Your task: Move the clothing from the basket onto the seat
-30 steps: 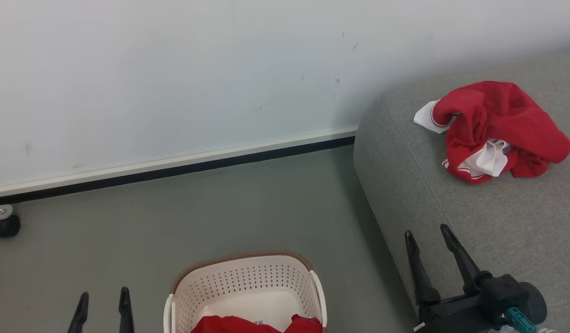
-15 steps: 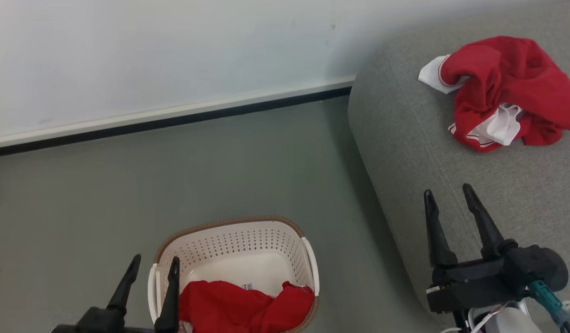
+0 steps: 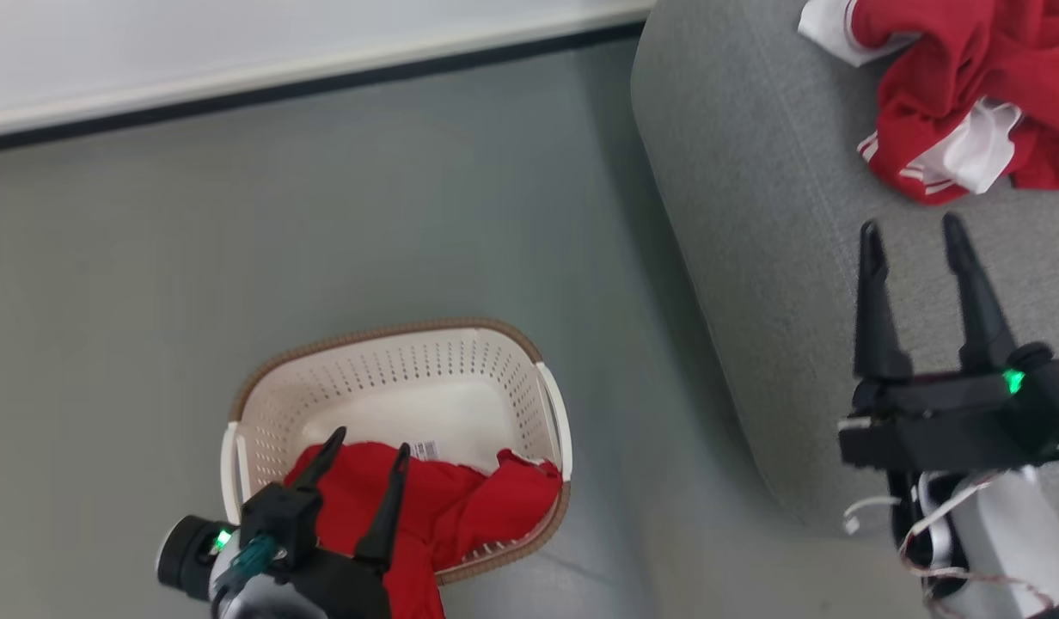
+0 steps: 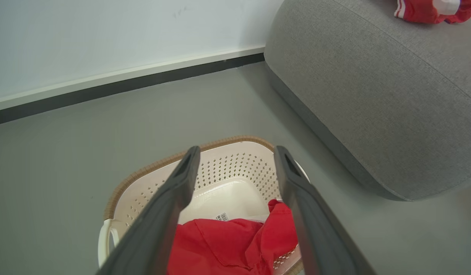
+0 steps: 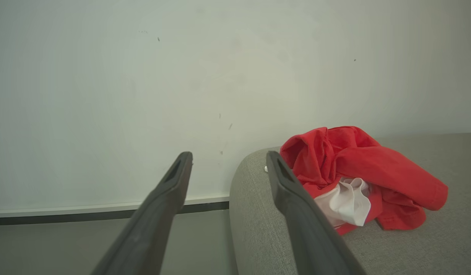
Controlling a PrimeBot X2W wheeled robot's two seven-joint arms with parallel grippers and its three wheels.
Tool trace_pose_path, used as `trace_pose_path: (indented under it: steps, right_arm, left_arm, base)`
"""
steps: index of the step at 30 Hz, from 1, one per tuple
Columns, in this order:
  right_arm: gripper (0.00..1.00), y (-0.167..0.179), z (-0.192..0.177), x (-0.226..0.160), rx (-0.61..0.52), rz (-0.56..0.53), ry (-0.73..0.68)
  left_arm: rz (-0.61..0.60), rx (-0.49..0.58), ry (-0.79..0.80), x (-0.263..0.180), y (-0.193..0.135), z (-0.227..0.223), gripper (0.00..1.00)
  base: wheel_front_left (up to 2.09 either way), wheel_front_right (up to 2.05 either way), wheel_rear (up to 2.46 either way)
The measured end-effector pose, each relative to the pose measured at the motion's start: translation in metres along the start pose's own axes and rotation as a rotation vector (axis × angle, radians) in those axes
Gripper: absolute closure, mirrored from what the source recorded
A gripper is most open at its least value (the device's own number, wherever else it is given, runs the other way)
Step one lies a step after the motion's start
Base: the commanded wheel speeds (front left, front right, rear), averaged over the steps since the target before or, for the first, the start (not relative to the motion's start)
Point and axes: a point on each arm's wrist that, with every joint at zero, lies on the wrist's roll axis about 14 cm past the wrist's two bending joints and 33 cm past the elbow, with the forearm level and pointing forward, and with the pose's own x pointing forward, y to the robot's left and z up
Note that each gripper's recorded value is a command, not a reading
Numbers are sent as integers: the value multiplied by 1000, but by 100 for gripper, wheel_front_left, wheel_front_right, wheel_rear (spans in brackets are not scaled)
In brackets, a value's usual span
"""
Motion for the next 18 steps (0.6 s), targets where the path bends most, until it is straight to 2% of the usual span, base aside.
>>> trace_pose_path:
  steps: [6, 18]
  right_arm:
    - [0, -15, -11, 25, -35, -30, -2]
    - [0, -8, -53, 60, -49, -7, 34]
  left_arm:
    - [-55, 21, 144, 25, -3, -41, 0]
    - [-80, 36, 372, 65, 19, -108, 0]
  base:
    - [0, 0, 0]
    - [0, 0, 0]
